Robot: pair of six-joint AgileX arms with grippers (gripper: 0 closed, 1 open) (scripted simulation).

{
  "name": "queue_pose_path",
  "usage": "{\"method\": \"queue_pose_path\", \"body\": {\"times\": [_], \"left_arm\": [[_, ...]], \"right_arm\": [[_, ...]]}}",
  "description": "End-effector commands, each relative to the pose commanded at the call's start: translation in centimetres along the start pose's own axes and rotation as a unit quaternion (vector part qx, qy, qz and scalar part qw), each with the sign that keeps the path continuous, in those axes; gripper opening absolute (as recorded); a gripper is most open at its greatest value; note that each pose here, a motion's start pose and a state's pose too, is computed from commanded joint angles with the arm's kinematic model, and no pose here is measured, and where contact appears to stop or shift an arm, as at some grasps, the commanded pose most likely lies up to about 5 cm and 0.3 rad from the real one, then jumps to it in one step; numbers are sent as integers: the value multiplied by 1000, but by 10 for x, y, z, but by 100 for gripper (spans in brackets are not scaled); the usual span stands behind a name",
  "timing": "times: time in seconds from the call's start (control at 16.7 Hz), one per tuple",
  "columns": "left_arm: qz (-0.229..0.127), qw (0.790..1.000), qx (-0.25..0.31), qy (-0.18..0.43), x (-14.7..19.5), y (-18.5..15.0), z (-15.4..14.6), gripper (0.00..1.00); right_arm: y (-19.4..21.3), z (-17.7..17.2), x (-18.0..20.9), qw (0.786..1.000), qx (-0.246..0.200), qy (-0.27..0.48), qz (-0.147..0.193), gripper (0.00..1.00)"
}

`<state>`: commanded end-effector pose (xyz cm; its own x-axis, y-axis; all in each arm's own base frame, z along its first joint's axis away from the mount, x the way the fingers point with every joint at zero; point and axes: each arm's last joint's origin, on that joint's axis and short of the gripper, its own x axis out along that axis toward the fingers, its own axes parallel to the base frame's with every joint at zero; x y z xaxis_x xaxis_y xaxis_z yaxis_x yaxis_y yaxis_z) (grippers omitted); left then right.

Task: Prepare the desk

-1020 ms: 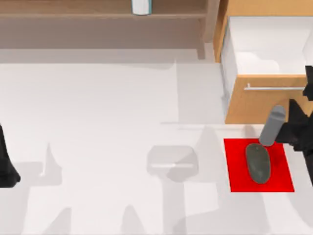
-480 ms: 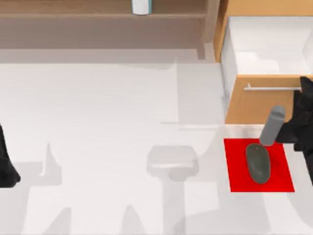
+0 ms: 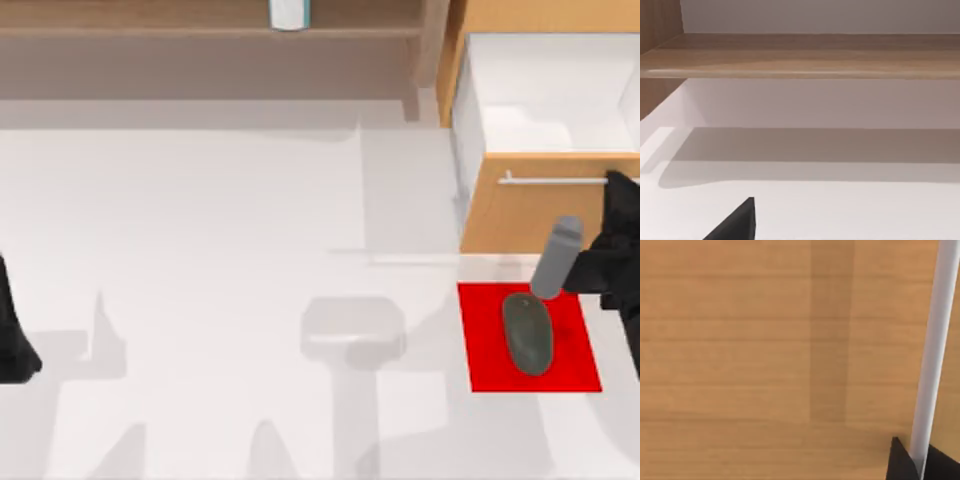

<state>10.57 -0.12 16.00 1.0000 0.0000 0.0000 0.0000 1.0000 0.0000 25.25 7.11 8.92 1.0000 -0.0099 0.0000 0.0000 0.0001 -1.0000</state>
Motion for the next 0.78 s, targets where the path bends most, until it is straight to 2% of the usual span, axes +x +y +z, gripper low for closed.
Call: {"method": "queue_pose_path", "body": {"times": [0.36, 0.78], "left_arm": [[0, 1000, 0, 0, 0, 0, 0, 100], [0, 1000, 0, 0, 0, 0, 0, 100]], "right_arm": [[1, 0, 4, 1000, 1, 0, 4, 0], [0, 2, 50, 1000, 2, 0, -1, 0]]}}
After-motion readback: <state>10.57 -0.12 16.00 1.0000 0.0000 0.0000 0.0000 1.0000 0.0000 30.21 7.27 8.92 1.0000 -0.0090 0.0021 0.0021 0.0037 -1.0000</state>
